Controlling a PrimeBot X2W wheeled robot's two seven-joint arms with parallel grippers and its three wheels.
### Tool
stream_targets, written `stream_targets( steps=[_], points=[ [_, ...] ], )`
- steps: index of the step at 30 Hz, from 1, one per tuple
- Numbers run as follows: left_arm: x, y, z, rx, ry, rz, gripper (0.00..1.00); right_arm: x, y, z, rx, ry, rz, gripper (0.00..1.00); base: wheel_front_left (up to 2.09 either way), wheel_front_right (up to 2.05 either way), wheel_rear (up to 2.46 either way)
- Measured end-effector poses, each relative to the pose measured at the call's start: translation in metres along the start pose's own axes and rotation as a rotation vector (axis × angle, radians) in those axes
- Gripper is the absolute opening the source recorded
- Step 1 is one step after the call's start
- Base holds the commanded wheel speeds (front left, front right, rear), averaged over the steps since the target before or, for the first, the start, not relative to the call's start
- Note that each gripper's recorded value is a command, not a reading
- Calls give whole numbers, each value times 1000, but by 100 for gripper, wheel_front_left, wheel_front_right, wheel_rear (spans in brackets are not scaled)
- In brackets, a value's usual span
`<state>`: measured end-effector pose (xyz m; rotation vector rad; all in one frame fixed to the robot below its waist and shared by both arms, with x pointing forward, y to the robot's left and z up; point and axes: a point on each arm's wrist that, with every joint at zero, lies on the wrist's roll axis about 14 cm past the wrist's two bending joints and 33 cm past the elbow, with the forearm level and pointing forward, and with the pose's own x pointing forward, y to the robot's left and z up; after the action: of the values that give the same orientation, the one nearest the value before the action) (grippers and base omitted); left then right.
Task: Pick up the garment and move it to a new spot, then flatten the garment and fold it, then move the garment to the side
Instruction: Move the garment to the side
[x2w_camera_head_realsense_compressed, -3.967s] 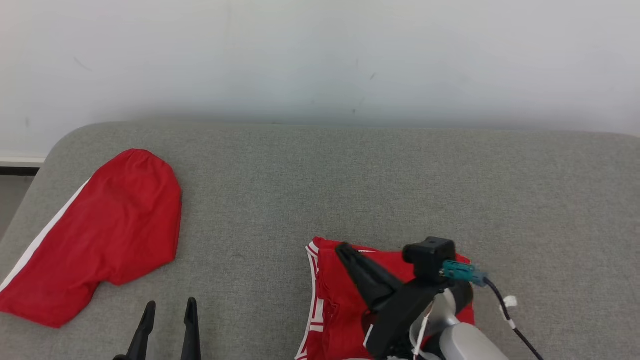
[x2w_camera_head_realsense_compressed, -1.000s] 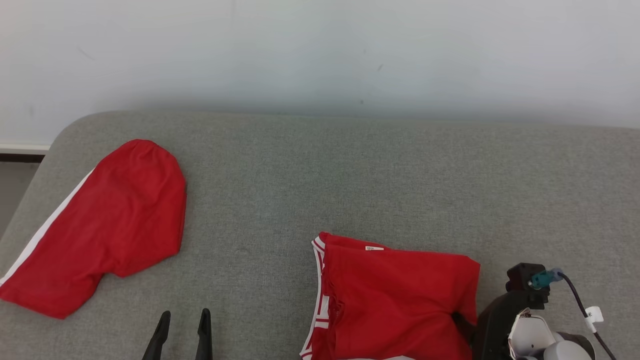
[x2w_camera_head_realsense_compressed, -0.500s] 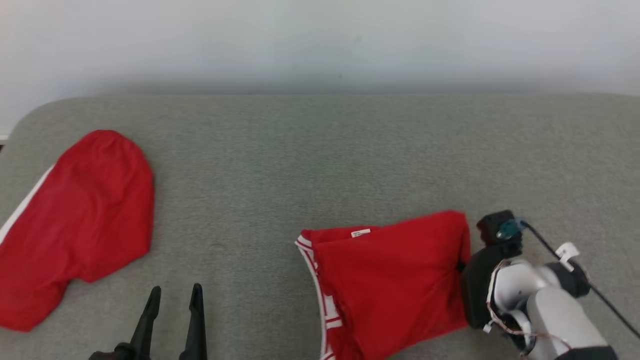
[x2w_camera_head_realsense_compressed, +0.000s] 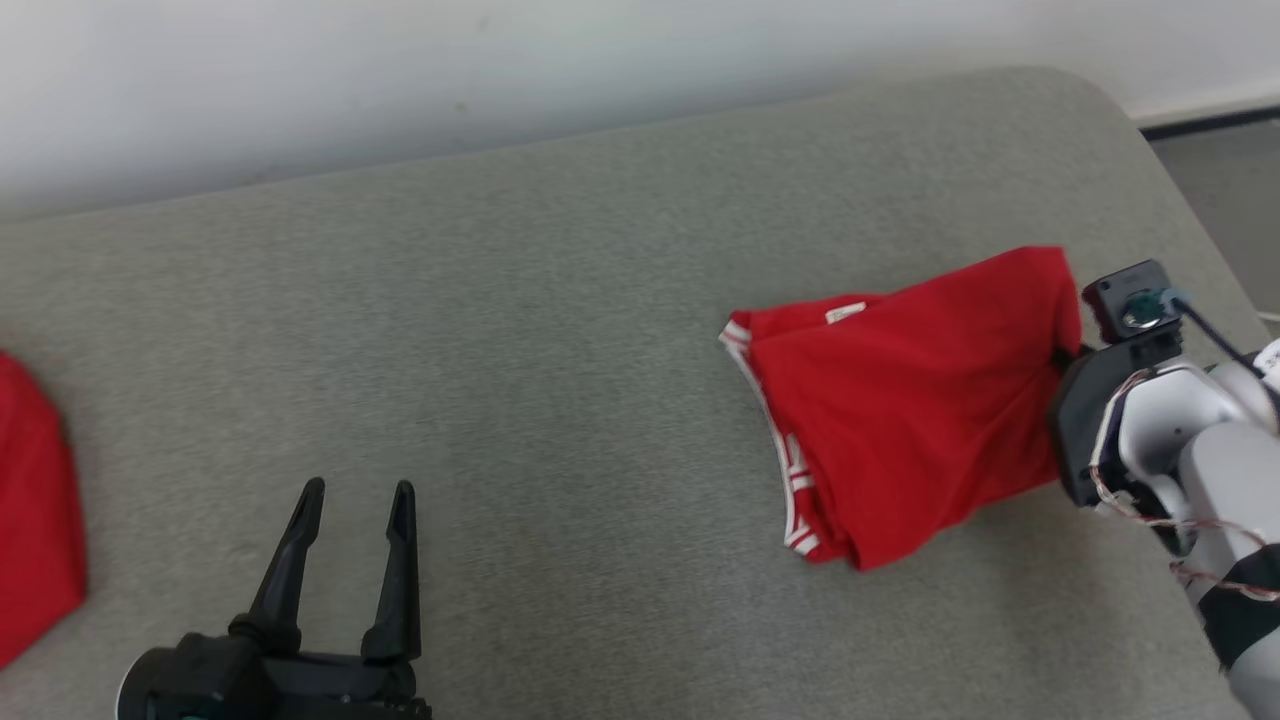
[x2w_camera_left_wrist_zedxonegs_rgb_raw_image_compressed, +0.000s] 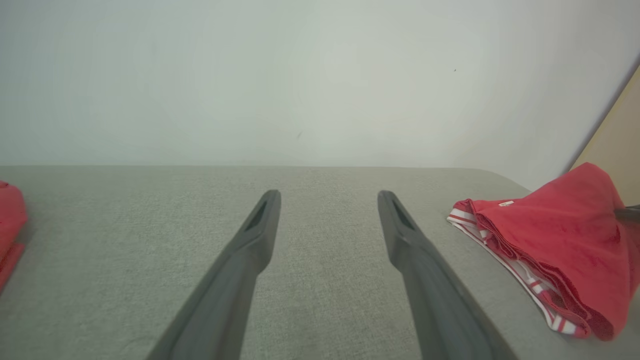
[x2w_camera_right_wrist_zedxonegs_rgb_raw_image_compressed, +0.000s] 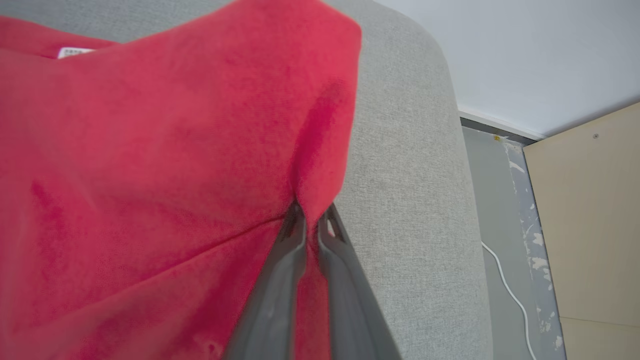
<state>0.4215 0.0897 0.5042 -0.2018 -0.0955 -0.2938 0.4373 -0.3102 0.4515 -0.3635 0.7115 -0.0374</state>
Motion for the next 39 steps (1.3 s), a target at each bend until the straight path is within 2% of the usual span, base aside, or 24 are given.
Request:
stream_targets(
  steps=[6, 11, 20, 27, 28, 29, 30, 35, 39],
  points=[
    [24, -31, -12, -9, 4, -114, 100, -7, -62, -18, 3, 11, -134, 0, 0, 0, 0],
    [34, -43, -27, -21, 28, -169, 100, -6, -94, -28, -10, 18, -202, 0, 0, 0, 0],
    [42, -44, -42, -24, 48, -200, 100, 7, -115, -26, -50, 17, -244, 0, 0, 0, 0],
    [46, -36, -43, -20, 40, -186, 100, 21, -117, -29, -69, 35, -253, 0, 0, 0, 0],
    [45, -35, -42, -18, 41, -183, 100, 23, -115, -29, -67, 29, -249, 33, 0, 0, 0],
    [45, -35, -42, -18, 40, -181, 100, 24, -115, -29, -64, 26, -247, 90, 0, 0, 0],
    [44, -35, -41, -18, 38, -179, 100, 24, -114, -28, -60, 15, -246, 100, 0, 0, 0],
    [41, -28, -30, -13, 20, -149, 100, 22, -106, -11, 0, -96, -230, 100, 0, 0, 0],
    [30, -11, -26, -1, 30, -79, 100, 17, -85, 3, 43, -211, -184, 100, 0, 0, 0]
  ],
)
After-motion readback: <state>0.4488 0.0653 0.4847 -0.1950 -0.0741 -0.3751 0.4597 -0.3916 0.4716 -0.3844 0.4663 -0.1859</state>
